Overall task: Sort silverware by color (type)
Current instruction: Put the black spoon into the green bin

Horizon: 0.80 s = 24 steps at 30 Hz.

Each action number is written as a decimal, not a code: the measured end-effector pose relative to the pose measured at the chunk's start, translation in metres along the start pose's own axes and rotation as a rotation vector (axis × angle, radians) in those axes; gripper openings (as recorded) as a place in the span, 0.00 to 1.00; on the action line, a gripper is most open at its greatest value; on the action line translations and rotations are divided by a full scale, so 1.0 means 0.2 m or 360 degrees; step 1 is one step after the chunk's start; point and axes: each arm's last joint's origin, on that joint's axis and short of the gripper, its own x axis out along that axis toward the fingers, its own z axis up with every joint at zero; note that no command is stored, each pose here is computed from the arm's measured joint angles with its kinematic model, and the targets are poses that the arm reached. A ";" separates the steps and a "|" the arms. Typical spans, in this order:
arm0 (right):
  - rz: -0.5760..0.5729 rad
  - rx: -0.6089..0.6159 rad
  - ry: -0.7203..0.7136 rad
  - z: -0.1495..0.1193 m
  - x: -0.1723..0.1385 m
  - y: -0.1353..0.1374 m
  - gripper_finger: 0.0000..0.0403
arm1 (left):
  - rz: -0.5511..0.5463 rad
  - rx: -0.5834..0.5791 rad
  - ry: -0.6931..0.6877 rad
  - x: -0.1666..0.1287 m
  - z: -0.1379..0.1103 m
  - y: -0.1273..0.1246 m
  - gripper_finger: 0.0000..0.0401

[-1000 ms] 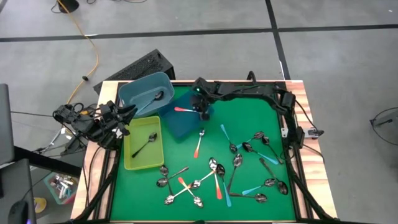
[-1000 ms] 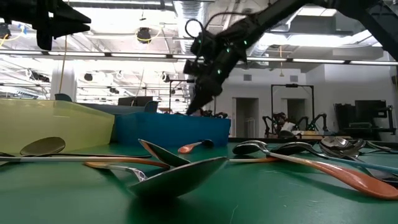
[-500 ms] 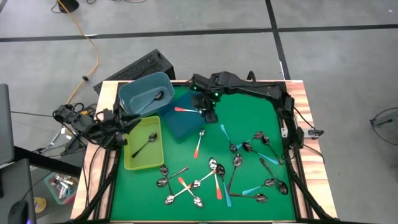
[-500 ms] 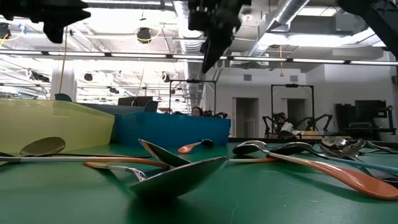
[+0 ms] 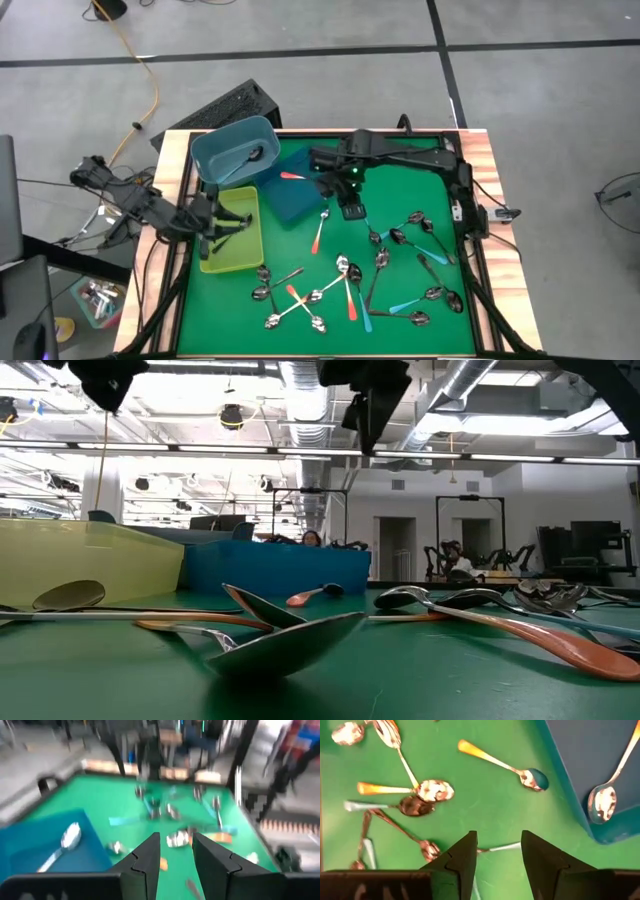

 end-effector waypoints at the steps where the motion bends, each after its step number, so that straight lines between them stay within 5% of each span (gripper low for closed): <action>1: -0.0003 -0.0005 -0.0015 0.00 -0.02 0.02 0.41 | -0.0002 0.0012 0.0078 0.01 0.03 -0.01 0.25; 11: -0.0027 -0.0004 -0.0172 -0.03 -0.15 0.17 0.41 | 0.0137 0.0137 0.0542 0.13 0.30 -0.16 0.25; 17: -0.0016 -0.0073 -0.0253 -0.02 -0.18 0.27 0.41 | 0.0153 0.0103 0.0485 0.12 0.42 -0.18 0.25; 24: 0.0009 -0.0161 -0.0326 -0.02 -0.22 0.41 0.41 | 0.0148 -0.0049 0.0280 -0.08 0.43 -0.11 0.25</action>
